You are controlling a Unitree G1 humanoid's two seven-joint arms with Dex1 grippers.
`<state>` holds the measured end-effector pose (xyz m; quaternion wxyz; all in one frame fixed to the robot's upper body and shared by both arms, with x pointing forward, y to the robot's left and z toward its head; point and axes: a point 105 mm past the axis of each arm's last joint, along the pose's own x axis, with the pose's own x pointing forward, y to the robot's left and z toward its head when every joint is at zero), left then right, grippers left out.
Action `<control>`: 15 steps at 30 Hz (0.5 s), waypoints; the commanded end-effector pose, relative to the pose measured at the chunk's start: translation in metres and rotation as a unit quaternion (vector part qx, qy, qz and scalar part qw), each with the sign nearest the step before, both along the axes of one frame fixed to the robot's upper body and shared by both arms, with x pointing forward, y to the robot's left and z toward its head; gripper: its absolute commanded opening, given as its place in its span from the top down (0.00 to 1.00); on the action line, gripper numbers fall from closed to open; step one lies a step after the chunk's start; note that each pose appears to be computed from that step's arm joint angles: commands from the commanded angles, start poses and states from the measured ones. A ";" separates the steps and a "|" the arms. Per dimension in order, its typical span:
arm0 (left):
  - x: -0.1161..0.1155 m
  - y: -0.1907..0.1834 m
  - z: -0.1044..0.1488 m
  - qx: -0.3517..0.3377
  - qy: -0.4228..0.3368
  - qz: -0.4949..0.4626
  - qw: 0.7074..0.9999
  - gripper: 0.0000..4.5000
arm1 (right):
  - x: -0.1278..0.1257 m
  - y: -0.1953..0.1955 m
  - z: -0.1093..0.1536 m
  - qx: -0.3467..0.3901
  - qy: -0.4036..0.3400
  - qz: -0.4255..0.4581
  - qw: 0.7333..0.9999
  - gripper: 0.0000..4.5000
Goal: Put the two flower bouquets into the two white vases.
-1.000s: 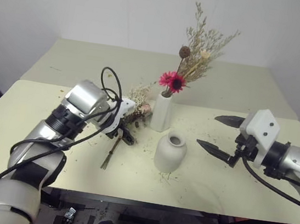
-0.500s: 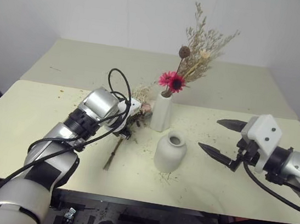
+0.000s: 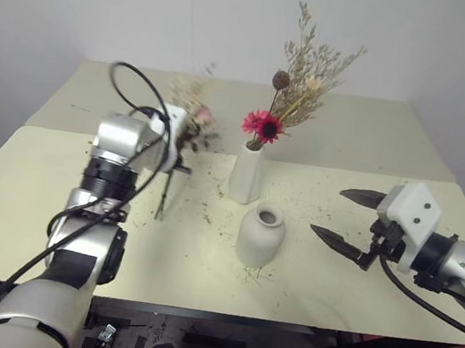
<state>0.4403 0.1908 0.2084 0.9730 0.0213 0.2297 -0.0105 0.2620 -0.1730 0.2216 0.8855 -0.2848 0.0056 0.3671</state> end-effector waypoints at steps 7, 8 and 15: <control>-0.039 -0.039 0.148 -0.308 -0.332 -0.239 0.859 0.97 | -0.005 -0.001 0.016 0.000 -0.027 0.000 1.000 0.00; -0.047 -0.040 0.156 -0.323 -0.352 -0.266 0.838 0.97 | -0.006 -0.003 0.017 0.001 -0.025 -0.001 1.000 0.00; -0.091 -0.060 0.190 -0.406 -0.370 -0.461 0.697 0.97 | -0.038 -0.013 0.019 0.012 0.017 0.030 0.999 0.00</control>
